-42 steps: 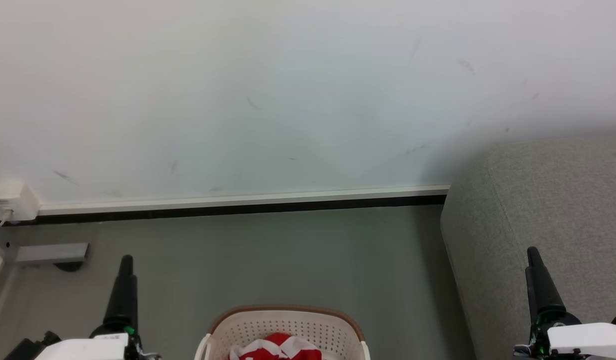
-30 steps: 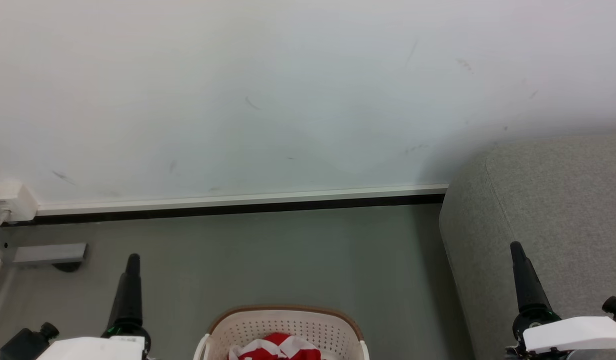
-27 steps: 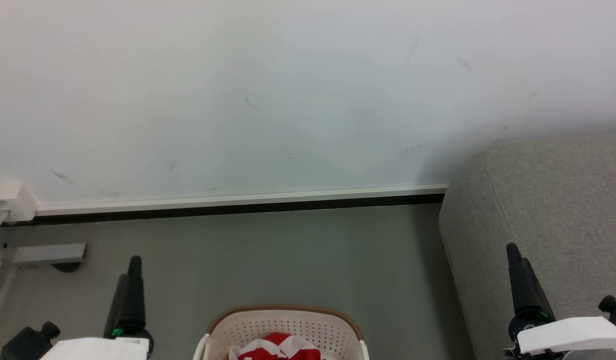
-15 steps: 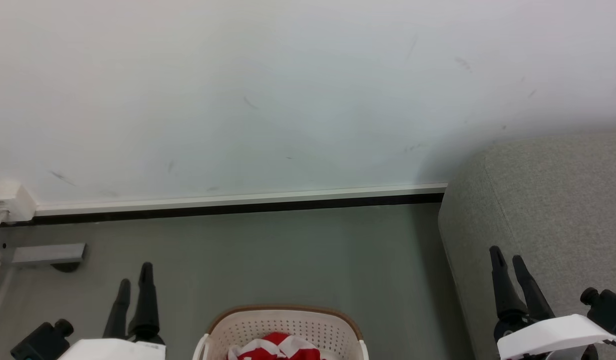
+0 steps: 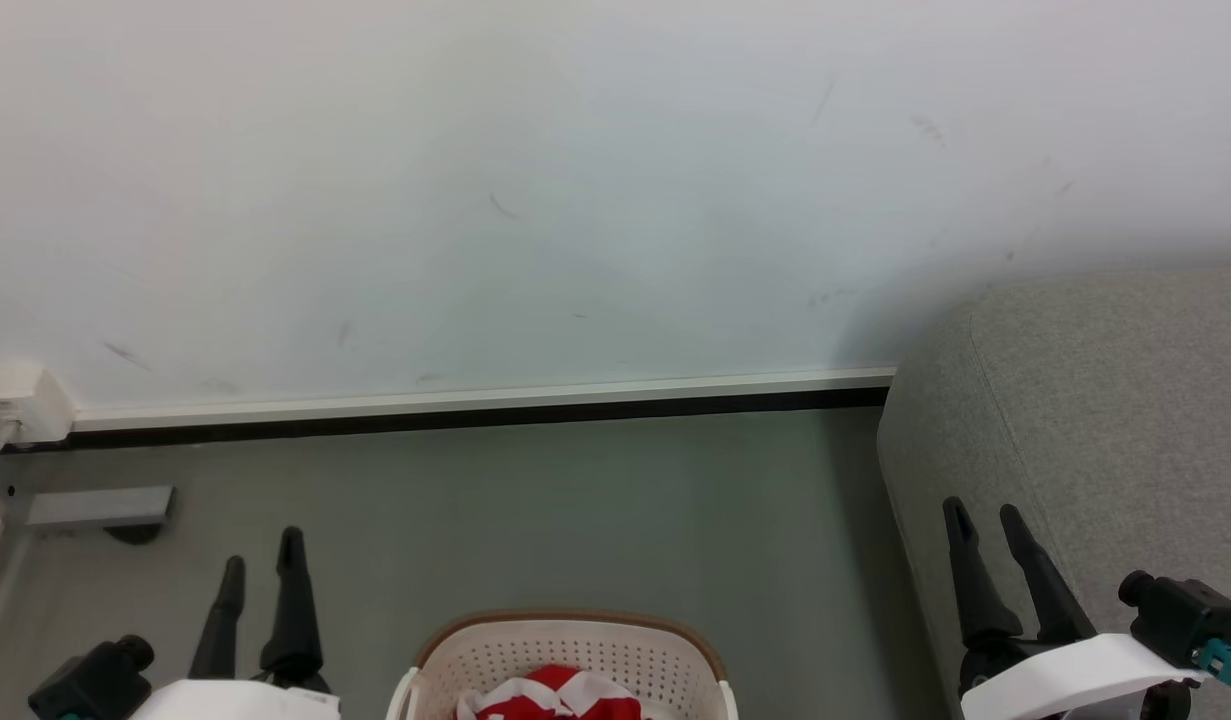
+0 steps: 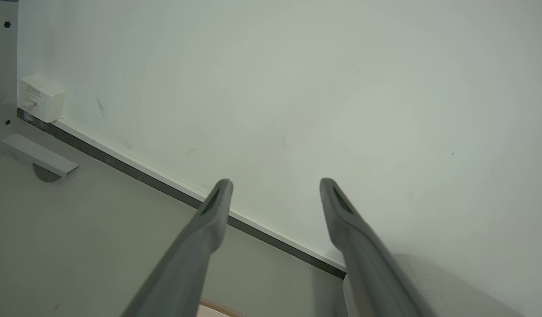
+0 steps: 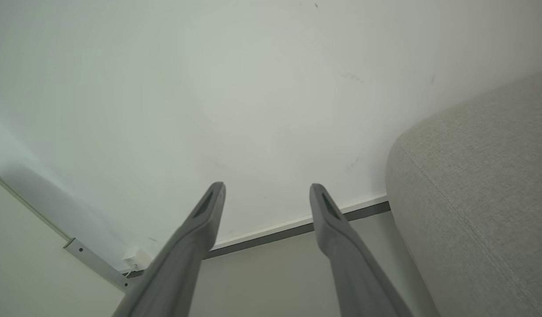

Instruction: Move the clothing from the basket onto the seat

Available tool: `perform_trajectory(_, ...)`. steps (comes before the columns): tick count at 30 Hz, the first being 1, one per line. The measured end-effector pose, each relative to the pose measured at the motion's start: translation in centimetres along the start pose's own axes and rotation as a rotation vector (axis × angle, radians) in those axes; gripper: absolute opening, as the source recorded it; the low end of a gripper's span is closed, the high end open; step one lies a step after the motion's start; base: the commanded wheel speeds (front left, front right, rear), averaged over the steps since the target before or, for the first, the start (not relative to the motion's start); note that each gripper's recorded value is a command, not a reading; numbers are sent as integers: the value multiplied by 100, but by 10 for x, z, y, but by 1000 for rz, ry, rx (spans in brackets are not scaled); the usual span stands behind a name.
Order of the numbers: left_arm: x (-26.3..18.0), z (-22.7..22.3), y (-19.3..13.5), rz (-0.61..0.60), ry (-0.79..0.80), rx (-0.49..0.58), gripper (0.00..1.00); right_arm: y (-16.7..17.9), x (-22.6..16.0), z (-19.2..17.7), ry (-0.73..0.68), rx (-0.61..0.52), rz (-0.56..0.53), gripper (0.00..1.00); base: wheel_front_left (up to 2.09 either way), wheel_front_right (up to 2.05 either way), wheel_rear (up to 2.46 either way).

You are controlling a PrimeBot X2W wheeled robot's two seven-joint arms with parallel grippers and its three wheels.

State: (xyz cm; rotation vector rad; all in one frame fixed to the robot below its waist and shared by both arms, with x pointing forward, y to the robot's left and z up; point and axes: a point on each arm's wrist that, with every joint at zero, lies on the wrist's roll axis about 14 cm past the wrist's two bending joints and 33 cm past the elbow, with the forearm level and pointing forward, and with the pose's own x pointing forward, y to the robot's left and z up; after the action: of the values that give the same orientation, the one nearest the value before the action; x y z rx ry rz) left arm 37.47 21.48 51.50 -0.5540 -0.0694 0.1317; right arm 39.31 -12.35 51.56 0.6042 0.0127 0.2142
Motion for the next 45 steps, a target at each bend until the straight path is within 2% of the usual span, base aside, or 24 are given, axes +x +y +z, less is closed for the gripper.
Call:
perform_trajectory(17,-2,9,-5,-21,-51,168,100,19,4,-2,-7,-164,79,100,0,0,0)
perform_trajectory(45,-6,10,-9,-54,-87,409,100,37,6,0,-45,-369,155,100,0,0,0)
